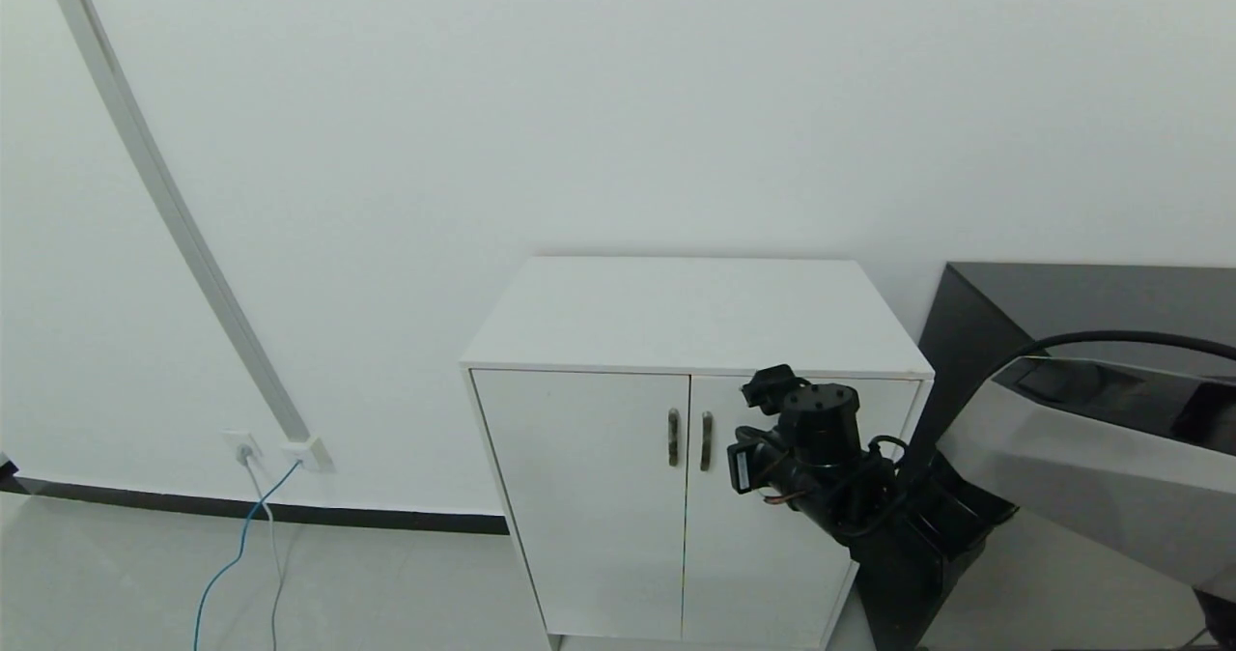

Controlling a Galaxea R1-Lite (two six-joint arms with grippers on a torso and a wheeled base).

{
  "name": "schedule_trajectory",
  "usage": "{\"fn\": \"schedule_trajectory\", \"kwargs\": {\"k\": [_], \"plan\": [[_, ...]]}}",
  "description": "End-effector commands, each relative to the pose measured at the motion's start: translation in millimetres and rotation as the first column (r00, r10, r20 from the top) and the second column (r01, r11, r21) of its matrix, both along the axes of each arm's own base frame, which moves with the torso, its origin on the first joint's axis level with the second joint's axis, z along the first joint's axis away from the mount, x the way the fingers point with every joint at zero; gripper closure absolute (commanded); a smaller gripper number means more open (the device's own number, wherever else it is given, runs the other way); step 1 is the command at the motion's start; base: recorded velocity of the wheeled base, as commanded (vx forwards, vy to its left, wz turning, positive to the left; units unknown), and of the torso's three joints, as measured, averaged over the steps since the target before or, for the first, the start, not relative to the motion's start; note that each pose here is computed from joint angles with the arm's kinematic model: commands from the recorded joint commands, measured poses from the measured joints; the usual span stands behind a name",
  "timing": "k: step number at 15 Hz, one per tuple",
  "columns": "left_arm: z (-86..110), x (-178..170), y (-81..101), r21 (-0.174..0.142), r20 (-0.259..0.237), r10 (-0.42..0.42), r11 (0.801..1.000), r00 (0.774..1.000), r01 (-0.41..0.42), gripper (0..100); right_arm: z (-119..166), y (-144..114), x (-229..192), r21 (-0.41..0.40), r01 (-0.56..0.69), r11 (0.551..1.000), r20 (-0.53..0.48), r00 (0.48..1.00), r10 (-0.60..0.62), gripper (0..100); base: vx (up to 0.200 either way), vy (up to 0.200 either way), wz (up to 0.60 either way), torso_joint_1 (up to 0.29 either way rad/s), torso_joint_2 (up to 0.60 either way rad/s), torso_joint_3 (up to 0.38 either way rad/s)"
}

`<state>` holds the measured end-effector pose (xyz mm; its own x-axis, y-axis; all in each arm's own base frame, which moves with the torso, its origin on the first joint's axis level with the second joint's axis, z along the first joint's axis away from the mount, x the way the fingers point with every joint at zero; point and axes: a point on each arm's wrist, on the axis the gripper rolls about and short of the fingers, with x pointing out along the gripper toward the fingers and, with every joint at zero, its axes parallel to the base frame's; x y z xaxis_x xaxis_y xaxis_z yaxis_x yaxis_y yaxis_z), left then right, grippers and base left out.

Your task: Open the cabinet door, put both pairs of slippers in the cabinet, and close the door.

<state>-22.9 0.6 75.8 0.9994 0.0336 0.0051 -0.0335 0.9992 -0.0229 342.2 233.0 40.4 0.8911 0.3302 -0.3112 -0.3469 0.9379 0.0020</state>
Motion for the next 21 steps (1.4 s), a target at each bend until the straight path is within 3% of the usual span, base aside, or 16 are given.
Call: {"fn": "schedule_trajectory", "kwargs": {"k": [1, 13, 17, 21], "plan": [[0.1, 0.1, 0.0, 0.000, 0.000, 0.000, 1.000, 1.000, 0.000, 100, -10.9, 2.0, 9.9, -0.003, 0.009, 1.000, -0.004, 1.000, -0.009, 100, 0.000, 0.000, 0.00, 0.000, 0.00, 0.000], [0.1, 0.1, 0.0, 0.000, 0.000, 0.000, 1.000, 1.000, 0.000, 100, 3.4, -2.9, -12.6, -0.003, -0.014, 1.000, -0.007, 1.000, 0.014, 100, 0.000, 0.000, 0.00, 0.000, 0.00, 0.000], [0.1, 0.1, 0.0, 0.000, 0.000, 0.000, 1.000, 1.000, 0.000, 100, 27.3, -13.3, -61.7, 0.013, -0.070, 0.997, 0.014, 0.997, 0.070, 100, 0.000, 0.000, 0.00, 0.000, 0.00, 0.000], [0.1, 0.1, 0.0, 0.000, 0.000, 0.000, 1.000, 1.000, 0.000, 100, 22.4, -23.7, -98.0, 0.003, -0.114, 0.993, 0.000, 0.993, 0.114, 100, 0.000, 0.000, 0.00, 0.000, 0.00, 0.000]]}}
